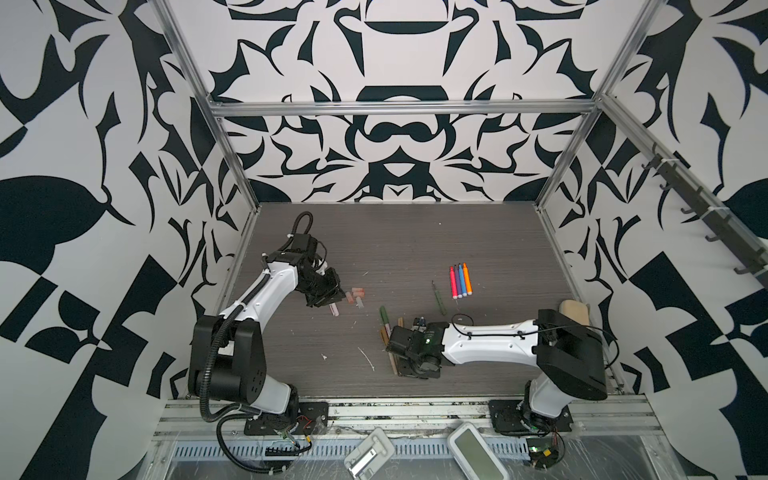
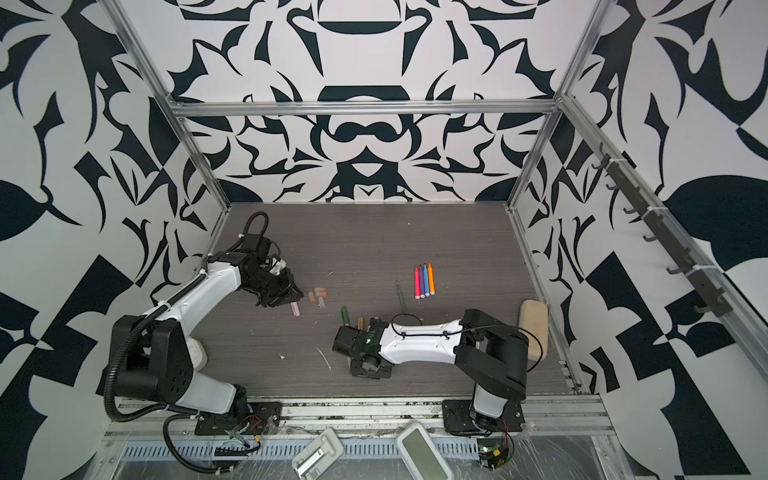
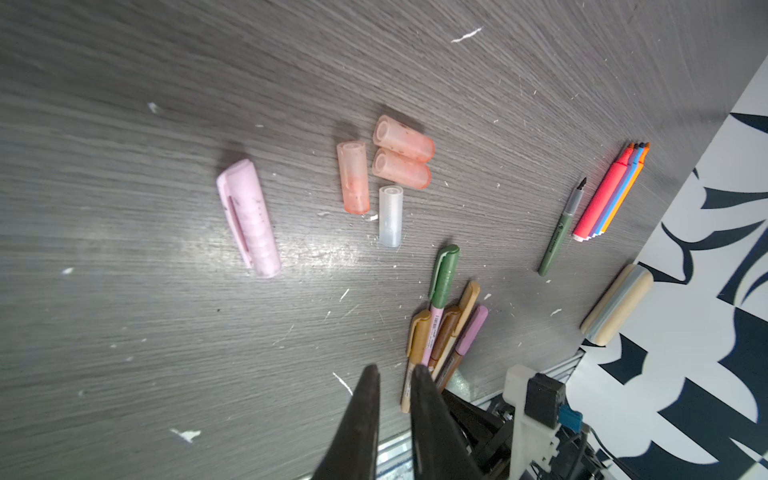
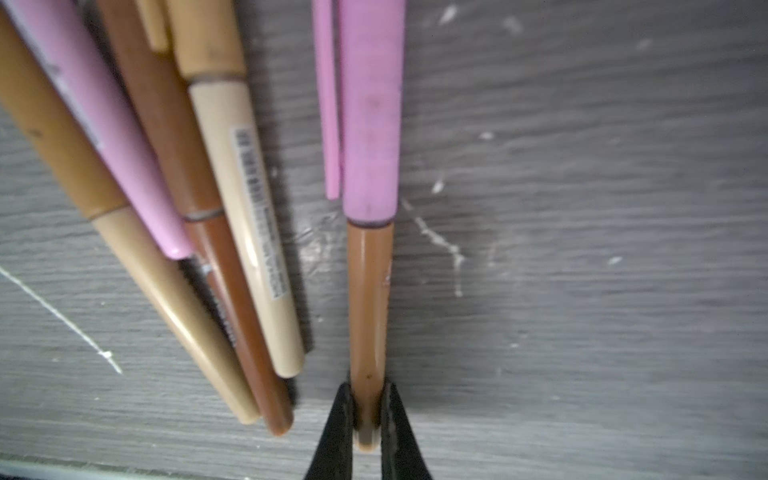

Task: Open the pen caps
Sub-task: 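Lower the right gripper and close on the brown pen with pink cap, then lift the brown pen toward the left gripper while the left arm reaches over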

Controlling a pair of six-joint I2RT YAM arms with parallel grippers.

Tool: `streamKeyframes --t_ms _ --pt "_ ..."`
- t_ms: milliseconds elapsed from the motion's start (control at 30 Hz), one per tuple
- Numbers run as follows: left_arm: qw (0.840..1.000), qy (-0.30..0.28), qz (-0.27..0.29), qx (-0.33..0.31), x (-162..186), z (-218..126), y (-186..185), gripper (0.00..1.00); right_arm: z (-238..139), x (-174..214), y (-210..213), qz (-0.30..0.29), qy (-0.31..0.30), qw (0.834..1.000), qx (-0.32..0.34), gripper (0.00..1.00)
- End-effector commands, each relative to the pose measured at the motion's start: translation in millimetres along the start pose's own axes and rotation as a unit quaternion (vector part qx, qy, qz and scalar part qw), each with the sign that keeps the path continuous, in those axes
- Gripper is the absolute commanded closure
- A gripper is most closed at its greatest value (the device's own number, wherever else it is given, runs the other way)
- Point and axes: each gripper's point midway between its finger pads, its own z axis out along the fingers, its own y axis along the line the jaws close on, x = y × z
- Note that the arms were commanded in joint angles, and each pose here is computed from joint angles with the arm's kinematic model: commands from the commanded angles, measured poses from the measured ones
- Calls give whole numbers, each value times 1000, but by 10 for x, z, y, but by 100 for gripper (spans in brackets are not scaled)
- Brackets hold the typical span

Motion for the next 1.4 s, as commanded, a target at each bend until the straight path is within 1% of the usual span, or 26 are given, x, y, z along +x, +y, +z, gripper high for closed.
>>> streamKeyframes --t_ms 0,100,167,267,467,500,567,633,733,900,1367 --pt "999 14 -22 35 98 26 -55 81 -224 -203 -140 -10 -27 1000 10 99" --pt "997 15 -35 61 124 40 -137 78 -356 -357 -122 -32 -34 999 -15 99" --pt "996 15 -36 74 139 45 -214 75 -423 -441 -76 -43 -29 998 -44 100" --pt "995 19 -36 87 148 54 -339 74 -517 -549 -69 -51 -25 996 -67 100" --pt "992 38 -35 115 155 136 -563 69 -646 -648 38 -71 -22 992 -105 100" --pt "992 42 -34 117 168 156 -589 67 -655 -643 79 -77 -19 991 -112 100" --pt "991 50 -31 117 193 210 -629 59 -669 -621 173 -90 -9 987 -129 100" --pt "991 56 -26 119 216 246 -683 56 -671 -606 226 -100 -1 986 -136 100" --pt "991 68 -19 117 266 322 -754 55 -696 -614 286 -110 -1 983 -144 100" --pt "990 84 -14 112 335 440 -837 55 -770 -625 449 -122 0 977 -178 100" --pt "987 122 11 102 573 722 -1046 55 -797 -649 549 -131 2 974 -185 100"
